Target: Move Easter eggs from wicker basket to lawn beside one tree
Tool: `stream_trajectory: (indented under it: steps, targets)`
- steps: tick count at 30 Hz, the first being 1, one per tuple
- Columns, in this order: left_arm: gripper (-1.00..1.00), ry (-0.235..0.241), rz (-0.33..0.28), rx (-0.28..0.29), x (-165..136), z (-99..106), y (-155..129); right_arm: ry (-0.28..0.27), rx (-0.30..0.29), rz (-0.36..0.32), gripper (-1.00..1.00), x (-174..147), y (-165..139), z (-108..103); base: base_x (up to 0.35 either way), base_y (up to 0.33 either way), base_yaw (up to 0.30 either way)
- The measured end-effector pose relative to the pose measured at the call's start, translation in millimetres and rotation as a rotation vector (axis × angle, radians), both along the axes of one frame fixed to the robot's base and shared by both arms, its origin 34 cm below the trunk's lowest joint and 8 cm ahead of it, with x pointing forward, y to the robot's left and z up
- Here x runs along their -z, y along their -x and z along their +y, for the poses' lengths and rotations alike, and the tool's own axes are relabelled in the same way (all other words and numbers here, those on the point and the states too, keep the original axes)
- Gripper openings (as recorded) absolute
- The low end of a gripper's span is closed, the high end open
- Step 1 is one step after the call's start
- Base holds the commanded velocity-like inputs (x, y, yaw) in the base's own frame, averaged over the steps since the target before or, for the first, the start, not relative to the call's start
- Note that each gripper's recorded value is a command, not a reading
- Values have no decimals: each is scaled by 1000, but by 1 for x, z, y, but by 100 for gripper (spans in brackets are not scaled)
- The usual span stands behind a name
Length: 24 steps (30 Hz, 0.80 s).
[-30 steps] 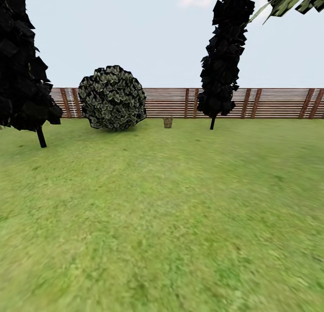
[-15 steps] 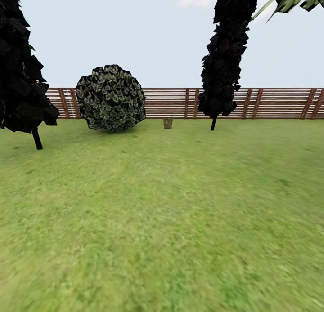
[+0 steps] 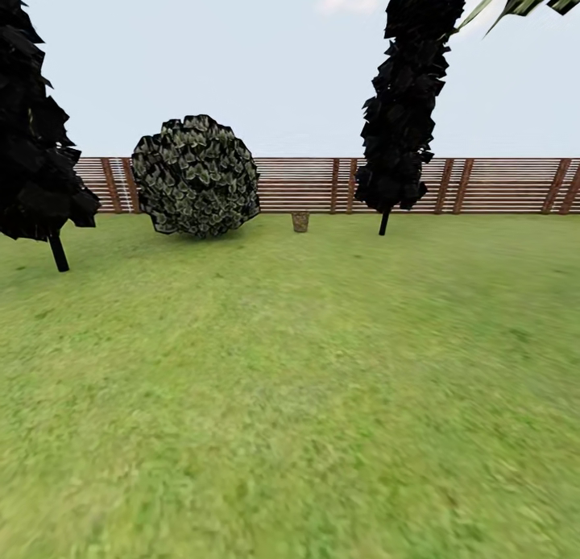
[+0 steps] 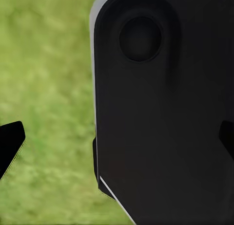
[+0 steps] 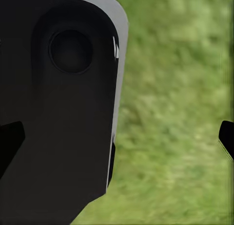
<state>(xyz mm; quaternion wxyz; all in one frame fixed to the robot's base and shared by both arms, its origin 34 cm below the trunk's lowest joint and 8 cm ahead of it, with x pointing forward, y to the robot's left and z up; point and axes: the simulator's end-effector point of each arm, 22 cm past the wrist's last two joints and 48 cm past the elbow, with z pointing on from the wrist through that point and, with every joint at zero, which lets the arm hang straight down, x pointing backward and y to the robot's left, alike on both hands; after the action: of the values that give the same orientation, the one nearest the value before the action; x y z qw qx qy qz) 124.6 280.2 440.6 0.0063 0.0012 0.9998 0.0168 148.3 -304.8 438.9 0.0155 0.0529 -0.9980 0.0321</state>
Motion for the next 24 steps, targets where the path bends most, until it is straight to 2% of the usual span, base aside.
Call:
stream_trajectory:
  steps: [24]
  targets:
    - [100,3,0,1,0,-1,0,0,0,0,100,0,0,0,328,0,-10]
